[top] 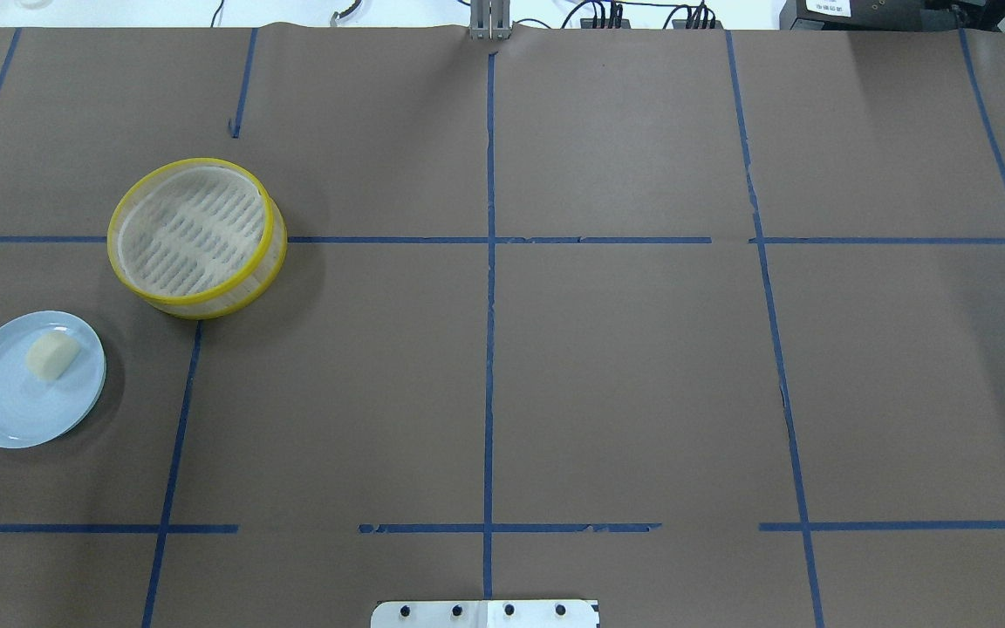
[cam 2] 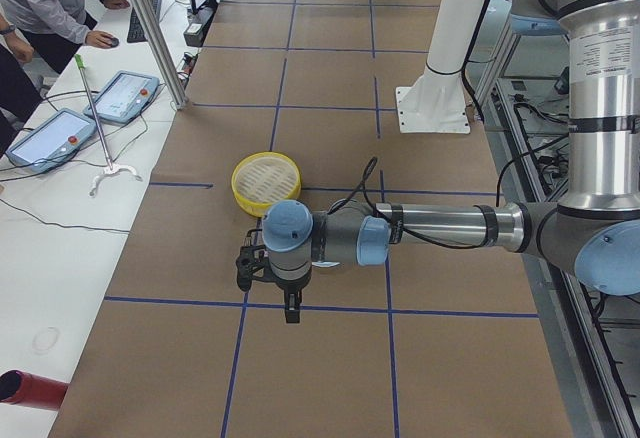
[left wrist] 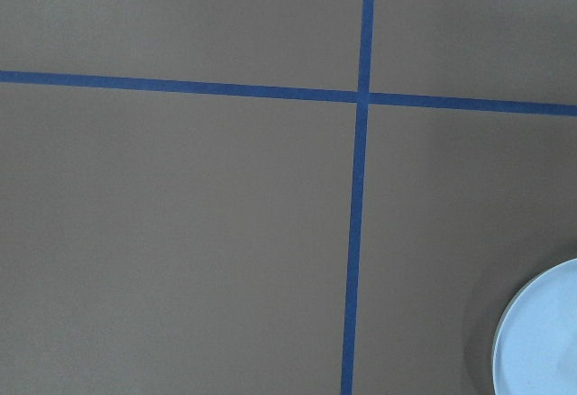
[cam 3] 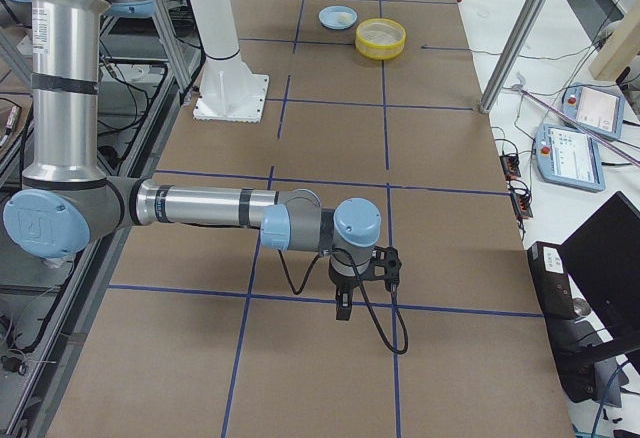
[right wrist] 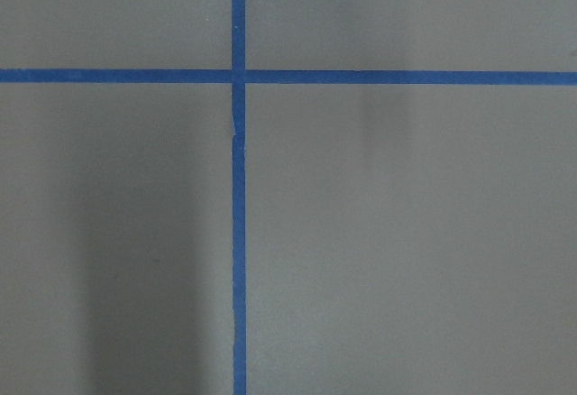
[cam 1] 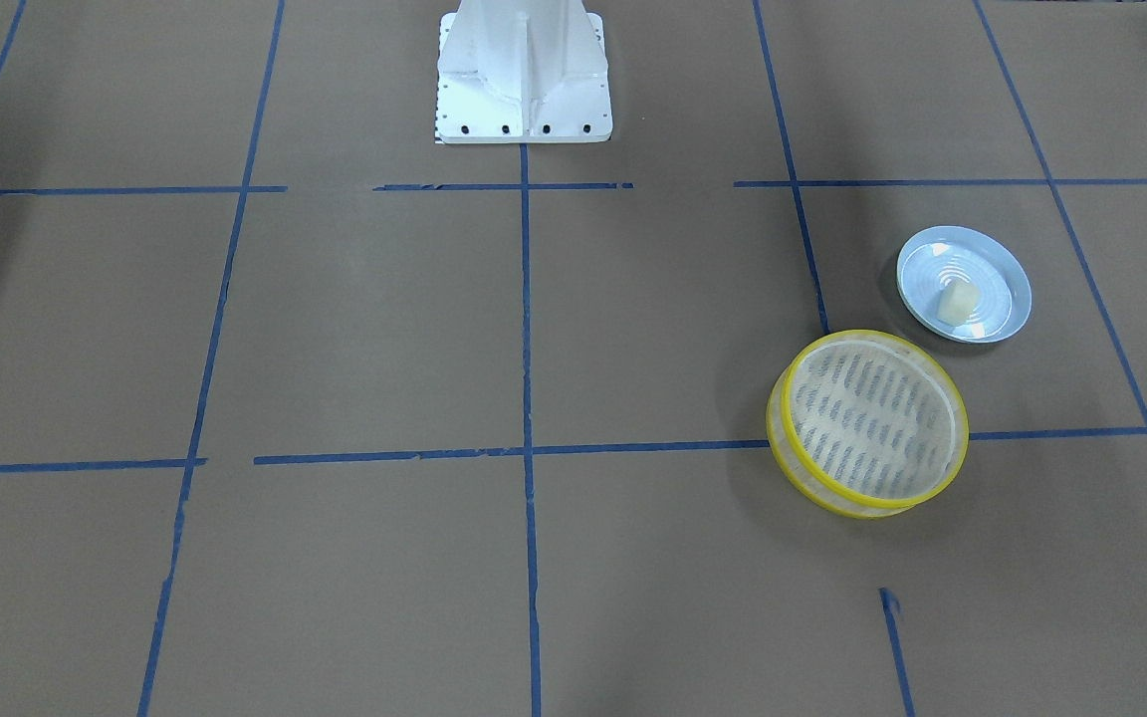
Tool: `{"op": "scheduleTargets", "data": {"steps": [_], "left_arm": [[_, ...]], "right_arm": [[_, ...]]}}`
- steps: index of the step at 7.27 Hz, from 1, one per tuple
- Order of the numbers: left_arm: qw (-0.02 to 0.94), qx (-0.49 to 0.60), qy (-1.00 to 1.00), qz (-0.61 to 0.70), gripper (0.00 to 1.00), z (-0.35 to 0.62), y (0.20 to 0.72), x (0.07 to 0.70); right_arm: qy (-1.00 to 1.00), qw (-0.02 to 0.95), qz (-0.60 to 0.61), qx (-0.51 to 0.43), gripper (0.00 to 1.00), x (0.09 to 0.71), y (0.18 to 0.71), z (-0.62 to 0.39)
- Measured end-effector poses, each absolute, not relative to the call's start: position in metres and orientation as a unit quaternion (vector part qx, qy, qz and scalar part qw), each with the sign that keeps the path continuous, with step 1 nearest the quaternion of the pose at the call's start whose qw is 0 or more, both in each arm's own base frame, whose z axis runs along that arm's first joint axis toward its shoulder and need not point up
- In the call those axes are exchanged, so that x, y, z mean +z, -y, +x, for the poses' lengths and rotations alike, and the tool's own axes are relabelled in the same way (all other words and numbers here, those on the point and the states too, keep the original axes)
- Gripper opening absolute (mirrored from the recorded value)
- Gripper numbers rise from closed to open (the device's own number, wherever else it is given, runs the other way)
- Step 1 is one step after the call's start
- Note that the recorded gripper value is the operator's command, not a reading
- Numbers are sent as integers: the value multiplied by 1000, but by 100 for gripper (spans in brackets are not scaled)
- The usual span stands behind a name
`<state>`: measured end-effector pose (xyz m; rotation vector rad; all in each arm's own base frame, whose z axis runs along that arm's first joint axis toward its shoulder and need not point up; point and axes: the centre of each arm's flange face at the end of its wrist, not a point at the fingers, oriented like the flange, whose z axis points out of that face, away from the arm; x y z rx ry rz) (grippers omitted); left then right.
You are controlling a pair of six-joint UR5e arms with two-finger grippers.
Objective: Place bun in steamer
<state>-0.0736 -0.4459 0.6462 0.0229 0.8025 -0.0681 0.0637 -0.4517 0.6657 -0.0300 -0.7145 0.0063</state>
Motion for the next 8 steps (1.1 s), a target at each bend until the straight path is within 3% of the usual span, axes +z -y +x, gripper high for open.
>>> {"op": "scheduleTargets", "data": {"steps": [3,8], "left_arm": [[919,-23,-391,39,100,-72,460,615],[910,2,-408,72,100,44,454,470]], "right_arm": [[350,937,-15,3,100,666,452,64],[350,937,-15,3,100,666,452,64]]}}
